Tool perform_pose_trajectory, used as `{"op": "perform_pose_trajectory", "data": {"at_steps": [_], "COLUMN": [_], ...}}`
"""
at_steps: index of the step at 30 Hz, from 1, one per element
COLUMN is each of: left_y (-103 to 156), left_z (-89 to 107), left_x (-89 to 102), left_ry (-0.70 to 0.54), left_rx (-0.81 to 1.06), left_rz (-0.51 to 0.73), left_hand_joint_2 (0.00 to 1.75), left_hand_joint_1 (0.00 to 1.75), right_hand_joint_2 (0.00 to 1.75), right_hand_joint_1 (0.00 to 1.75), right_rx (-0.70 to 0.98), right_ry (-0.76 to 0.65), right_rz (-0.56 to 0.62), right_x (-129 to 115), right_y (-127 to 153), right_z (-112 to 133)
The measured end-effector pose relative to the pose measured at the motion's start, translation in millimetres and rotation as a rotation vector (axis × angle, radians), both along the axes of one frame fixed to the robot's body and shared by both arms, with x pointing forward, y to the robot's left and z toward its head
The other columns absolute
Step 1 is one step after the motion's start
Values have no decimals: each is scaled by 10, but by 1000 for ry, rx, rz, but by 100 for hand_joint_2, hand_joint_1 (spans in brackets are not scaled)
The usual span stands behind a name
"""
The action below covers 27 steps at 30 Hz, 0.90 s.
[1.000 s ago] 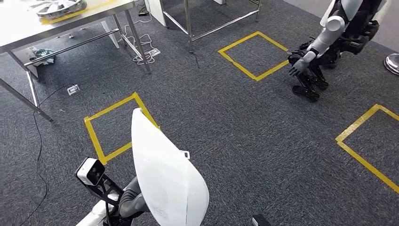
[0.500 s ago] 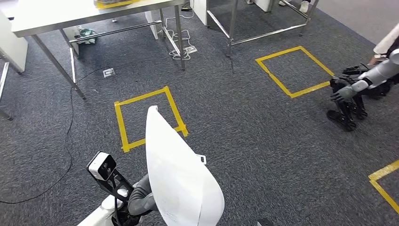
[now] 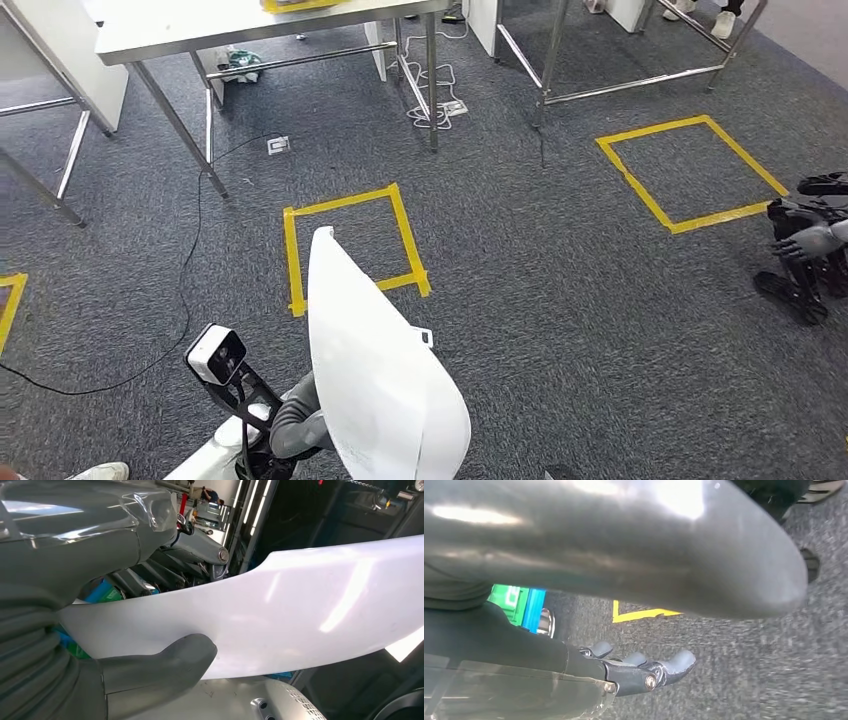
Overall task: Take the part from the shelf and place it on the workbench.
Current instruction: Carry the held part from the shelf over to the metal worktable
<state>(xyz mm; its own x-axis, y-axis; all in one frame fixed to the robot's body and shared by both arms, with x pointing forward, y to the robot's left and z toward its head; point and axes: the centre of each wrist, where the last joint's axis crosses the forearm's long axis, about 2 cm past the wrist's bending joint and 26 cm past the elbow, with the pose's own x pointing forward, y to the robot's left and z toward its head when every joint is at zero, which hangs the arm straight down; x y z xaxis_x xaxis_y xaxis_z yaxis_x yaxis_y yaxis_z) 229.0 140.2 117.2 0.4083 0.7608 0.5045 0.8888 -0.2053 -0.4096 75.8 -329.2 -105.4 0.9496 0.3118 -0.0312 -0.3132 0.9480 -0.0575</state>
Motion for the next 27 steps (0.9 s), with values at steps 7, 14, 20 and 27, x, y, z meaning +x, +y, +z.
{"op": "perform_pose_trajectory", "data": {"at_steps": [7,14,20,27], "left_y": [-1,-20,-9,17], "left_z": [6,15,-16,-19], "left_x": [6,12,-9,2], "left_ry": [-5,-6,6,6], "left_rx": [3,-1,-1,2], "left_rz": [-5,-7,-1,8], "left_hand_joint_2": [175,175,175,175], "left_hand_joint_1": [175,175,175,175], "right_hand_joint_2": [0,0,0,0], "right_hand_joint_1": [0,0,0,0], "right_rx": [6,-4,-18,-11], "right_ry": [-1,-1,-23,-38], "right_rz": [0,-4,-28,-31], "right_x": [7,-13,-15,-2], "right_y": [34,15,-8,22], "right_z": [-1,-3,-2,-2]}}
